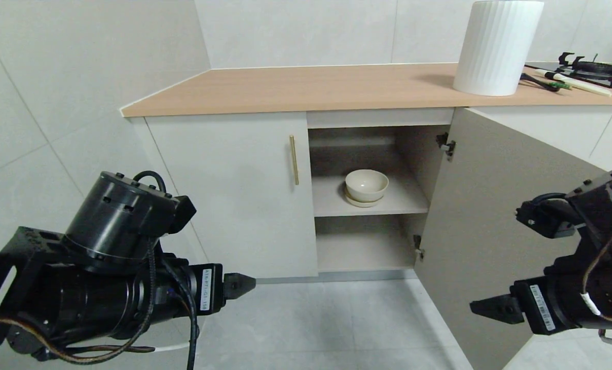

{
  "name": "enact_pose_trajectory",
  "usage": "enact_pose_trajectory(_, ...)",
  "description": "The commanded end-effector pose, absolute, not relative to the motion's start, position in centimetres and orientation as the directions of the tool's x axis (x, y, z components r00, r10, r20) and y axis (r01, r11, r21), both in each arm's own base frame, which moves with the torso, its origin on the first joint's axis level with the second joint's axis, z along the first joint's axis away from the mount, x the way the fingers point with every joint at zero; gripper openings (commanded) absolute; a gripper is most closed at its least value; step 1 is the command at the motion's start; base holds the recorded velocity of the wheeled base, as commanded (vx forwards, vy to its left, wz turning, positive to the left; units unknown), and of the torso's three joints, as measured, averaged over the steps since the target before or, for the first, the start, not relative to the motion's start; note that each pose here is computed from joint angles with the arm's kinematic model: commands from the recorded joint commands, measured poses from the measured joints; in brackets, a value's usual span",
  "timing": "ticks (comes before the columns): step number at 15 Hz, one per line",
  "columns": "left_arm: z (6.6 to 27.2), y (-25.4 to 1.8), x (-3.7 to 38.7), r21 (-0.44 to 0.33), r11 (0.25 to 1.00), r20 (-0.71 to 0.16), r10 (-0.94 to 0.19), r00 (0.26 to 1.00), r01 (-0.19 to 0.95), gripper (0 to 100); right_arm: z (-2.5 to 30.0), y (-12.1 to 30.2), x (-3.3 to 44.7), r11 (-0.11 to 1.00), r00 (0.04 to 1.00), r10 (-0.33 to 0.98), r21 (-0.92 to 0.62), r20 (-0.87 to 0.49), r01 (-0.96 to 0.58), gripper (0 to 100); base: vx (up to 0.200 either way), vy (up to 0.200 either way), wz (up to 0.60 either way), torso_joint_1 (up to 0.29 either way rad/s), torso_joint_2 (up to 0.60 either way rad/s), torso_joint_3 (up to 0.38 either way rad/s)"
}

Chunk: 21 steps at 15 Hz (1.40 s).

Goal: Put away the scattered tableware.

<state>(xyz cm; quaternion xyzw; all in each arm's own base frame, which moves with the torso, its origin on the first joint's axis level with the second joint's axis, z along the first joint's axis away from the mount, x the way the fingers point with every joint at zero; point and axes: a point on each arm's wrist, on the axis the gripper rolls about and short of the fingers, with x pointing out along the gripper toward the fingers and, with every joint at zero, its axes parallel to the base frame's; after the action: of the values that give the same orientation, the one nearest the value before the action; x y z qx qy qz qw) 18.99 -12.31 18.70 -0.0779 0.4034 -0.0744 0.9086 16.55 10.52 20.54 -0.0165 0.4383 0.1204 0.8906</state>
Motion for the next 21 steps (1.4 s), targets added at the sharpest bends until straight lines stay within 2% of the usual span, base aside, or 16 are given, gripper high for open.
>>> enact_pose_trajectory(1,18.7,-12.3,19.0,-0.201,0.977,-0.723,-0.198,0.662,0.072,100,22.0,9.6,15.1,0.966,0.602,0.210,0.067,-0.770,-0.251,100,0.000,-0.200,0.00,0.007,0.00,0.007)
enact_pose_trajectory(6,18.4,-12.3,18.9,-0.195,0.978,-0.730,-0.195,0.655,0.074,100,22.9,8.3,13.7,0.965,0.591,0.180,0.024,-0.787,-0.262,100,0.000,-0.200,0.00,0.000,0.00,0.006)
enact_pose_trajectory(17,18.4,-12.3,19.0,-0.196,0.978,-0.731,-0.195,0.654,0.073,100,24.2,1.3,17.0,0.995,0.688,-0.100,-0.079,-0.719,0.062,100,0.000,0.000,0.00,0.000,0.00,0.000)
enact_pose_trajectory(21,18.3,-12.4,19.0,-0.196,0.978,-0.732,-0.195,0.653,0.072,100,24.1,-0.4,18.0,0.986,0.692,-0.162,-0.098,-0.703,0.132,100,0.000,0.000,0.00,0.000,0.00,0.000)
